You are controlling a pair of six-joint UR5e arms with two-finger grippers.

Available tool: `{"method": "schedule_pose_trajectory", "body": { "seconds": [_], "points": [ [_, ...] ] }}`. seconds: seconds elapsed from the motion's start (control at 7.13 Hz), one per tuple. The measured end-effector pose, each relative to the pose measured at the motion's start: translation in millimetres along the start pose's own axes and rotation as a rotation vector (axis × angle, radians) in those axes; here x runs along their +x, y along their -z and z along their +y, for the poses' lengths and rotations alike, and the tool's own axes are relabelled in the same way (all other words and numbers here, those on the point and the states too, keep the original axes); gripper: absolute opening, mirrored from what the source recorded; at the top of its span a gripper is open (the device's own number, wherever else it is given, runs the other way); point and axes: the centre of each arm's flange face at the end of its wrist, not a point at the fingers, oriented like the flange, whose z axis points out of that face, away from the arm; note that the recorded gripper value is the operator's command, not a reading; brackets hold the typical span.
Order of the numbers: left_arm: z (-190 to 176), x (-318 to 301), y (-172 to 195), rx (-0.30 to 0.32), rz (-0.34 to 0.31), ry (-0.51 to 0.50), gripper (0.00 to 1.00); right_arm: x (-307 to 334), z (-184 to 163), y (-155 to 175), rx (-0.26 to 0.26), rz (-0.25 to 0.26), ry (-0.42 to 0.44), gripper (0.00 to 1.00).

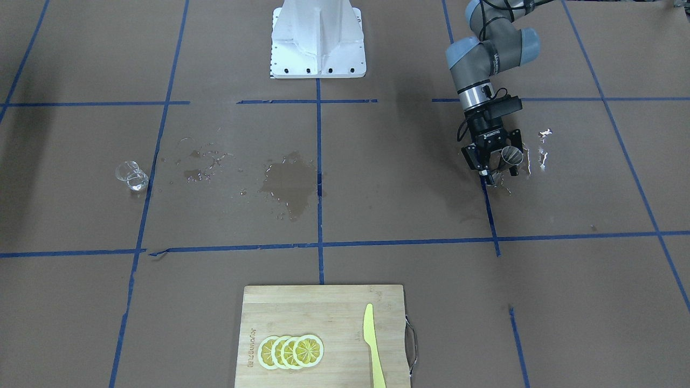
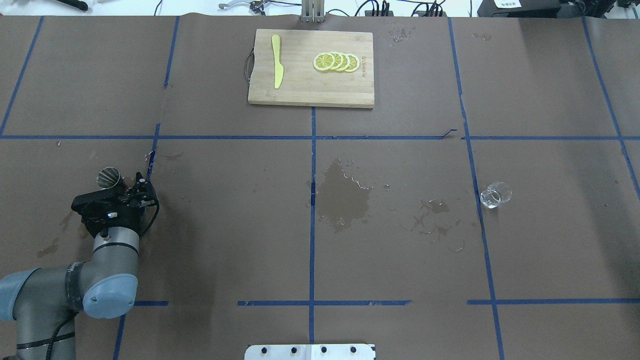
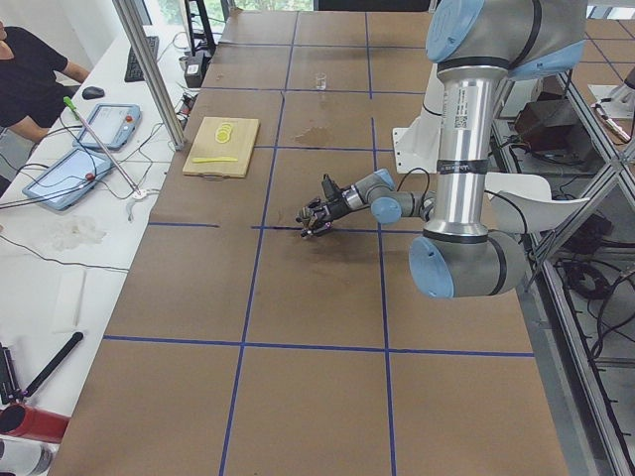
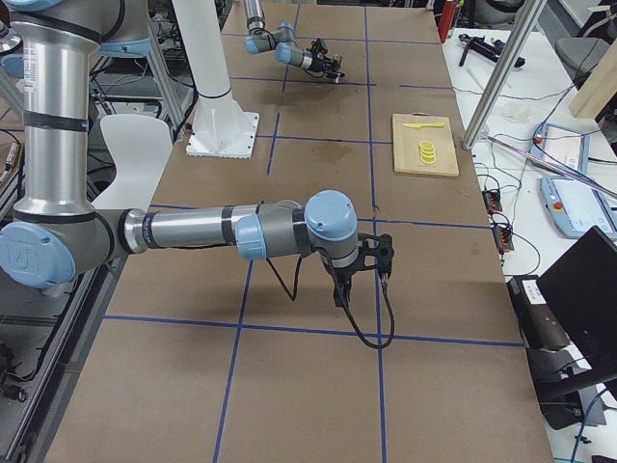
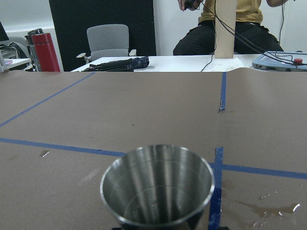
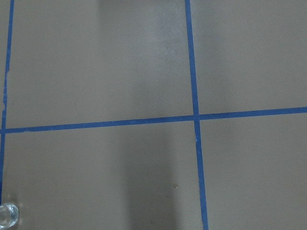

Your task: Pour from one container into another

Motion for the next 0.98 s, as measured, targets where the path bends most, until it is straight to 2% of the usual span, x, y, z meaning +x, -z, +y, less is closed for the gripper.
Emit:
{"method": "schedule_pose_trajectory", "body": {
  "seconds": [0.14, 0.42, 0.7, 0.98],
  "points": [
    [-3.0, -0.9, -3.0, 0.005, -0.005, 0.002, 0.54, -0.1, 0.0, 0.1, 0.0, 0.0, 0.0, 1.0],
    [-4.6, -1.8, -5.8, 0.009, -0.009, 0.005, 0.09, 0.0, 0.0, 0.0, 0.0, 0.0, 0.0, 1.0],
    [-3.8, -0.2, -6.7, 0.009, -0.009, 0.014, 0.0, 0.3, 0.1, -0.3, -0.001, 0.0, -0.001, 1.0],
    [-6.7, 8.0, -3.8, 0.008, 0.0, 0.028, 0.0, 0.2, 0.1, -0.3, -0.001, -0.001, -0.001, 1.0]
  ]
}}
